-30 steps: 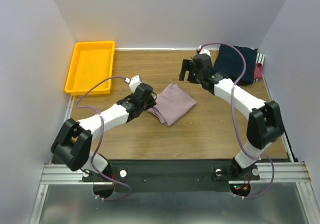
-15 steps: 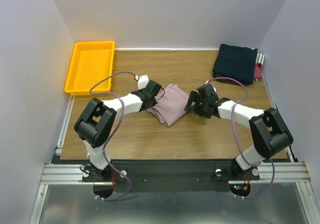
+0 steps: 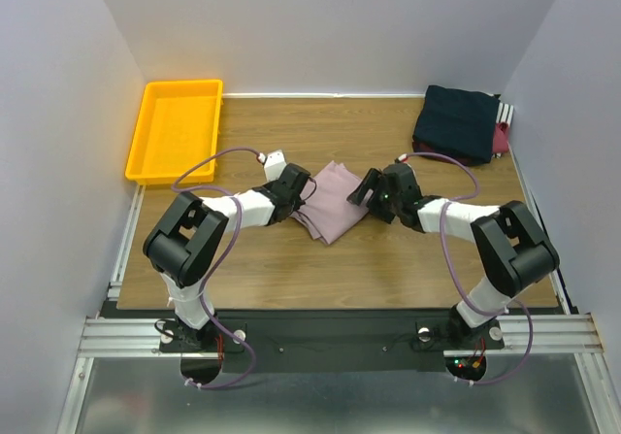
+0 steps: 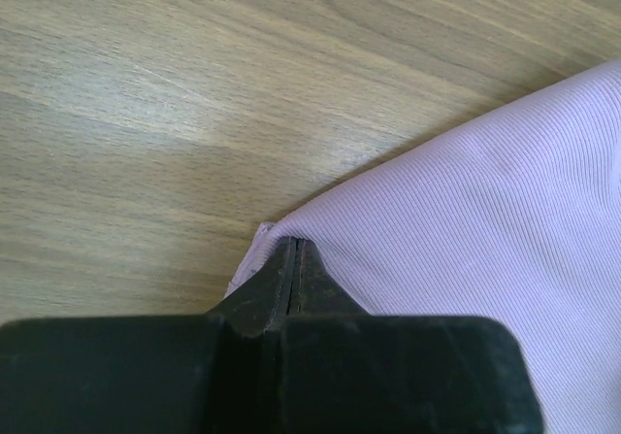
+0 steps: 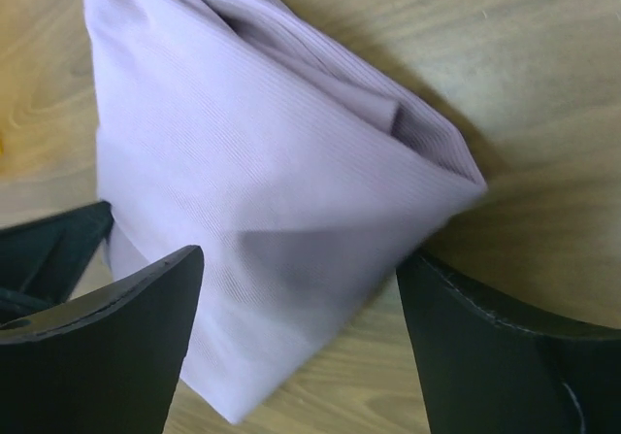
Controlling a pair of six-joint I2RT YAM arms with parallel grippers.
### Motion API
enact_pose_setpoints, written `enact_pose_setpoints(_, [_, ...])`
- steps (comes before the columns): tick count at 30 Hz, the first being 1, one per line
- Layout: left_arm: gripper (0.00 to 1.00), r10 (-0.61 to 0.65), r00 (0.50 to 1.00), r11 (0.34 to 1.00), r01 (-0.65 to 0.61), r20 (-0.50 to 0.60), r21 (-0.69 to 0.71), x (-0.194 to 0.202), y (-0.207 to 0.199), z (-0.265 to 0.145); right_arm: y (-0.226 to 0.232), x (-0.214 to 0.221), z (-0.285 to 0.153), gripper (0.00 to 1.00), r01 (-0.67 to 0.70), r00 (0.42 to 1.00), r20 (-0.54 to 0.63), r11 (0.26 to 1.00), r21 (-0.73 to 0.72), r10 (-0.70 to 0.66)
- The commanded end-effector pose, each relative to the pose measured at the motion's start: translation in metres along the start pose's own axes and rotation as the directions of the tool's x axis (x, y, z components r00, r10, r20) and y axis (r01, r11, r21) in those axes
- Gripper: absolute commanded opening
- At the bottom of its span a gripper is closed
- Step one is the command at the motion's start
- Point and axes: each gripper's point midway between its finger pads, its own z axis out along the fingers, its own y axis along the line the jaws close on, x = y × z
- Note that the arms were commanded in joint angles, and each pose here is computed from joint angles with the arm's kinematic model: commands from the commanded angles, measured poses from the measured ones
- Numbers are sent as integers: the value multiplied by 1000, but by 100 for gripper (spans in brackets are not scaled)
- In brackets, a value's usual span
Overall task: Fold and stack the tank tops
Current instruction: Neatly place the folded tank top to the corner
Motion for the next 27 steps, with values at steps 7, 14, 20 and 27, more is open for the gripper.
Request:
enact_pose_setpoints(7, [0,33,989,999,-28,-141,40,42,4,-8,-44,0,32,70,38,998,37,984,173,-45])
enact_pose_setpoints(14, [0,33,990,990,-14,-139,139,23,-28,-19,-33,-21,40,38,136,986,71,974,179,-151])
enact_pose_setpoints(20, [28,43,996,980,-27,-75,197,-22,-56,-40,-26,-45,55,10,283,951,55,927,245,-305])
enact_pose_setpoints(27, [32,57,998,952,-64,34,299,-95,-78,-101,-31,-101,57,0,471,855,9,782,408,-519])
